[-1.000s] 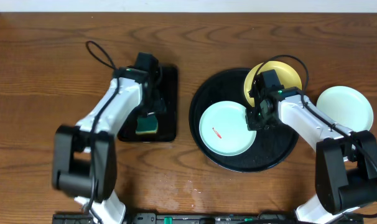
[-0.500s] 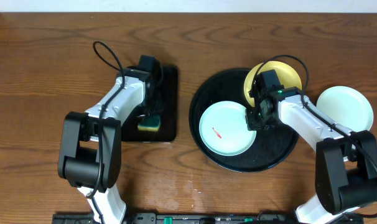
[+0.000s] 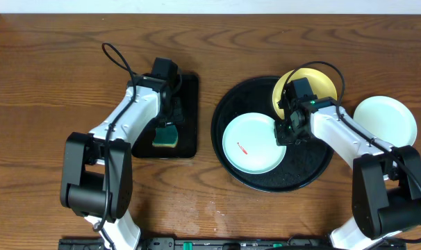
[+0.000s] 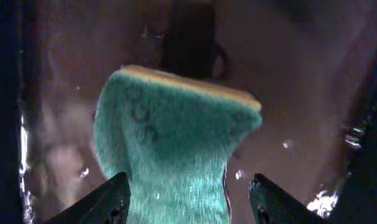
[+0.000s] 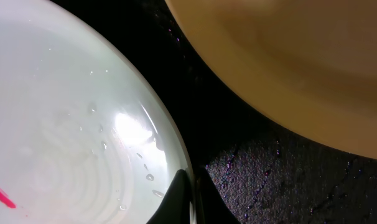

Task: Clean dirty plates on tray and stack at the side
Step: 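Grasp the sponge again with the left gripper and lift it, then scrub the remaining pale green plate with the sponge in the left gripper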

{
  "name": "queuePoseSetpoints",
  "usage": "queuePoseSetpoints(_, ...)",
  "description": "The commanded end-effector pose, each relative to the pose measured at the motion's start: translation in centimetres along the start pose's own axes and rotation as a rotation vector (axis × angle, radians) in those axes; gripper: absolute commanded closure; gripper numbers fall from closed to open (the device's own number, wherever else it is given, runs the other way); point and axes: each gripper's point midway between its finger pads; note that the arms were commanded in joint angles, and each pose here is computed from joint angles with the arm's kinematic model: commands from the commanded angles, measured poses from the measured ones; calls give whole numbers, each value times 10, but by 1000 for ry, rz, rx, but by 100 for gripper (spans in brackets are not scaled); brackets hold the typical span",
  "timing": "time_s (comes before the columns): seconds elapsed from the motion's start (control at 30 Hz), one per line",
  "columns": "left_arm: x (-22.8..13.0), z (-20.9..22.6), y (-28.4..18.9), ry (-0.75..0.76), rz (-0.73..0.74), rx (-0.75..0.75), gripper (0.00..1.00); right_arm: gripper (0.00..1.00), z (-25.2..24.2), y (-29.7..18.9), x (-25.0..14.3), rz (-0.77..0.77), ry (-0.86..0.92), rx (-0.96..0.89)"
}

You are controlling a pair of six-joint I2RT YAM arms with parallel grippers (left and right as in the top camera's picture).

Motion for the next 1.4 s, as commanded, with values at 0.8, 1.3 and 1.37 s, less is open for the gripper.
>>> queuePoseSetpoints(0.8, 0, -8, -19, 15, -40, -50, 93, 99, -9, 4, 0, 1, 31, -39)
queuePoseSetpoints(1.3, 1, -65, -97, 72, 8, -286, 92, 99, -9, 4, -1, 4, 40, -39)
queuePoseSetpoints(1.37, -10, -85, -111, 87, 24, -361, 92, 99, -10, 4, -2, 8, 82, -40)
Point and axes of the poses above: each gripper's point midway between its finger pads, its own y axis out along the fingers, its own z axis along the line the jaws close on, x = y × z, and after that the axes turned 10 degrees about -y, right-handed
